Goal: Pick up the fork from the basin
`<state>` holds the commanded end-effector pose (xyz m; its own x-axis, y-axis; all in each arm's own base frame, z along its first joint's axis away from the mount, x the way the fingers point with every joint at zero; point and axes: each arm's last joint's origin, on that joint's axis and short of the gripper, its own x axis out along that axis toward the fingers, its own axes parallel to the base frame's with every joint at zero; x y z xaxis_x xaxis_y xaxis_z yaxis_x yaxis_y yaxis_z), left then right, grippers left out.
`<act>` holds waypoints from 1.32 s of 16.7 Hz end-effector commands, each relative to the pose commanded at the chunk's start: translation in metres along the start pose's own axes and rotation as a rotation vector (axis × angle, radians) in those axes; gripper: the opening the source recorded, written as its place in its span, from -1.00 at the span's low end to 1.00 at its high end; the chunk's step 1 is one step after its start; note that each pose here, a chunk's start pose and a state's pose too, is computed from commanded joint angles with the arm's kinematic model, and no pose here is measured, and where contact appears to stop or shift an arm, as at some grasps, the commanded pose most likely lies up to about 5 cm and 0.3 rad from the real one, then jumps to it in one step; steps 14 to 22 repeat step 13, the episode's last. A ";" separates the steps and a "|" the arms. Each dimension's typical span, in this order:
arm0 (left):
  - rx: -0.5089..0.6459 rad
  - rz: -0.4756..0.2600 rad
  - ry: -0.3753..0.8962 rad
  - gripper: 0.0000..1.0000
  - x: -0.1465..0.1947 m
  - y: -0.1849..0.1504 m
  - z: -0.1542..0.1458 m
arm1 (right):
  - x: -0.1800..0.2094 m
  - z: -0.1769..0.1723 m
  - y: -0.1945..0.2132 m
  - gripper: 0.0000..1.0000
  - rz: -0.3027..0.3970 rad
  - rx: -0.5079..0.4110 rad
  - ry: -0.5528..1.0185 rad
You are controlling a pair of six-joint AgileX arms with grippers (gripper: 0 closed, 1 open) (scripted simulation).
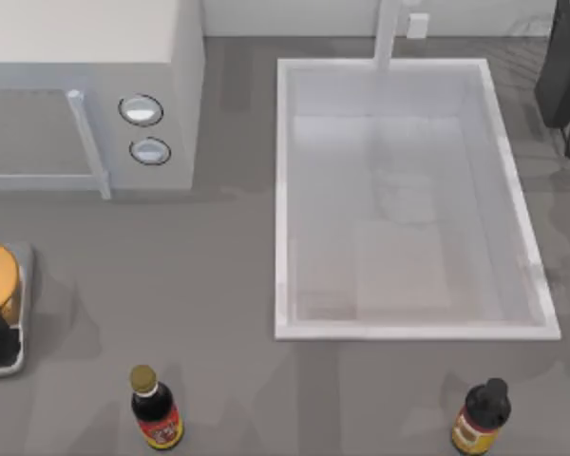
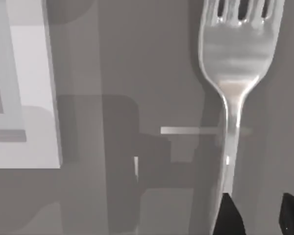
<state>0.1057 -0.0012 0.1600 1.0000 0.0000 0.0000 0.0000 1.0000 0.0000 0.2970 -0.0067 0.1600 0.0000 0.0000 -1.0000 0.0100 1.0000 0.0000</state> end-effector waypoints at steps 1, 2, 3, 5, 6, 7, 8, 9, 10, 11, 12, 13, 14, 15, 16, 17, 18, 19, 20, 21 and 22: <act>0.000 0.000 0.000 1.00 0.000 0.000 0.000 | 0.000 0.000 0.000 0.06 0.000 0.000 0.000; 0.000 0.000 0.000 1.00 0.000 0.000 0.000 | 0.000 0.000 0.000 0.21 0.000 0.000 0.000; 0.000 0.000 0.000 1.00 0.000 0.000 0.000 | 0.000 0.000 0.000 0.36 0.000 0.000 0.000; 0.000 0.000 0.000 1.00 0.000 0.000 0.000 | 0.000 0.000 0.000 0.66 0.000 0.000 0.000; 0.000 0.000 0.000 1.00 0.000 0.000 0.000 | 0.000 0.000 0.000 0.81 0.000 0.000 0.000; 0.000 0.000 0.000 1.00 0.000 0.000 0.000 | 0.000 0.000 0.000 0.96 0.000 0.000 0.000; 0.000 0.000 0.000 1.00 0.000 0.000 0.000 | 0.000 0.000 0.000 1.00 0.000 0.000 0.000; 0.000 0.000 0.000 1.00 0.000 0.000 0.000 | 0.000 0.000 0.000 1.00 0.000 0.000 0.000; 0.000 0.000 0.000 1.00 0.000 0.000 0.000 | 0.000 0.000 0.000 1.00 0.000 0.000 0.000; 0.000 0.000 0.000 1.00 0.000 0.000 0.000 | 0.000 0.000 0.000 1.00 0.000 0.000 0.000; 0.000 0.000 0.000 1.00 0.000 0.000 0.000 | 0.000 0.000 0.000 1.00 0.000 0.000 0.000; 0.000 0.000 0.000 1.00 0.000 0.000 0.000 | 0.000 0.000 0.000 1.00 0.000 0.000 0.000; 0.000 0.000 0.000 1.00 0.000 0.000 0.000 | 0.000 0.000 0.000 1.00 0.000 0.000 0.000; 0.000 0.000 0.000 1.00 0.000 0.000 0.000 | 0.000 0.000 0.000 1.00 0.000 0.000 0.000; 0.000 0.000 0.000 1.00 0.000 0.000 0.000 | 0.000 0.000 0.000 1.00 0.000 0.000 0.000; 0.000 0.000 0.000 1.00 0.000 0.000 0.000 | 0.000 0.000 0.000 1.00 0.000 0.000 0.000; 0.000 0.000 0.000 1.00 0.000 0.000 0.000 | 0.000 0.000 0.000 1.00 0.000 0.000 0.000; 0.000 0.000 0.000 1.00 0.000 0.000 0.000 | 0.000 0.000 0.000 1.00 0.000 0.000 0.000; 0.000 0.000 0.000 1.00 0.000 0.000 0.000 | 0.000 0.000 0.000 1.00 0.000 0.000 0.000; 0.000 0.000 0.000 1.00 0.000 0.000 0.000 | 0.000 0.000 0.000 1.00 0.000 0.000 0.000; 0.000 0.000 0.000 1.00 0.000 0.000 0.000 | 0.000 0.000 0.000 1.00 0.000 0.000 0.000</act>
